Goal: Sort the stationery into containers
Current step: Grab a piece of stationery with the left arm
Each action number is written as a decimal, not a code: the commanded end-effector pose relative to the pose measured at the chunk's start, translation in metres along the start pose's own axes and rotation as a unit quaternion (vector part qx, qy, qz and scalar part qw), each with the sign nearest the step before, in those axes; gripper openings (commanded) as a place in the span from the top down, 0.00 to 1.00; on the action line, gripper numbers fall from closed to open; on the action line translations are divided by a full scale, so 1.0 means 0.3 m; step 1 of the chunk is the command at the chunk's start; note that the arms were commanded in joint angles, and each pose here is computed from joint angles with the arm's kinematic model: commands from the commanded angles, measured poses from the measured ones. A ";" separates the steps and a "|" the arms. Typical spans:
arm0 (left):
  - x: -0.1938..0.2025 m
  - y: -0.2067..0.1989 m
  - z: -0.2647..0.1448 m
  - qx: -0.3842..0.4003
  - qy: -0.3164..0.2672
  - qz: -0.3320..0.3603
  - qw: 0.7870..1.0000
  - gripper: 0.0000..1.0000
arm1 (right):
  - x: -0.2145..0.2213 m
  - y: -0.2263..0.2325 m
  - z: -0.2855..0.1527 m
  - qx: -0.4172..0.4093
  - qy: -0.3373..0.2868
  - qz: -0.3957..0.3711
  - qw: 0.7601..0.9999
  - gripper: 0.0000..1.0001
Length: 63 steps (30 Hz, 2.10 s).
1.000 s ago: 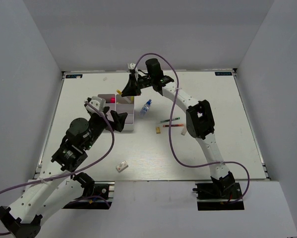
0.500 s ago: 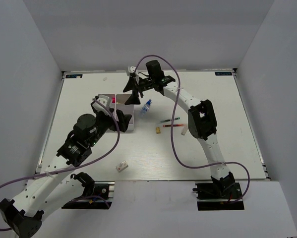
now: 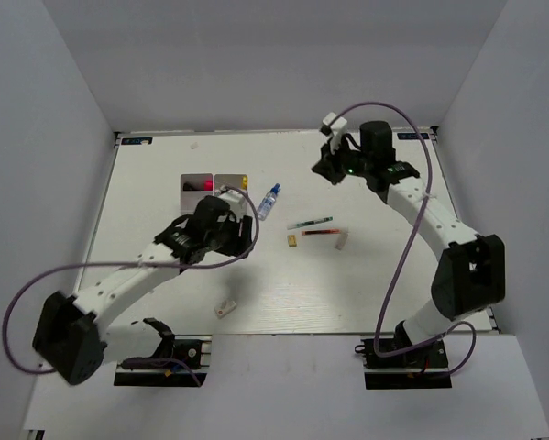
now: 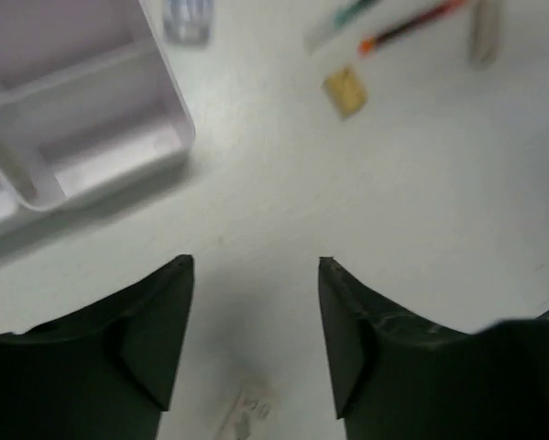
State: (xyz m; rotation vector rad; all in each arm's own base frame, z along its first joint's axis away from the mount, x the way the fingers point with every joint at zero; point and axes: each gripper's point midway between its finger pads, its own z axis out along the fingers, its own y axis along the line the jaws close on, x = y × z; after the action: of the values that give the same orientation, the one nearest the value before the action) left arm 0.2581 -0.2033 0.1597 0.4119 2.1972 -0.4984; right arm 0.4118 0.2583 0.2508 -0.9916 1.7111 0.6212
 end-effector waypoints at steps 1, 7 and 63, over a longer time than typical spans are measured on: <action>0.225 -0.006 0.042 -0.004 0.166 -0.019 0.986 0.28 | 0.073 0.067 -0.105 -0.004 0.007 0.043 0.999 0.98; 0.301 -0.010 0.034 -0.047 0.242 -0.018 0.969 0.16 | 0.157 0.160 -0.196 -0.036 0.001 0.070 0.997 0.50; -0.100 -0.212 0.047 -0.084 0.030 0.004 0.996 1.00 | 0.174 0.183 -0.385 -0.072 -0.059 0.081 0.992 0.34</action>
State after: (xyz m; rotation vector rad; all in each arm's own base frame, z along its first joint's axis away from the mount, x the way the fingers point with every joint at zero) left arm 0.2131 -0.2565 0.1312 0.5177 2.5186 -0.2307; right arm 0.2977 0.1827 0.2389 -0.8979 1.6853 0.9289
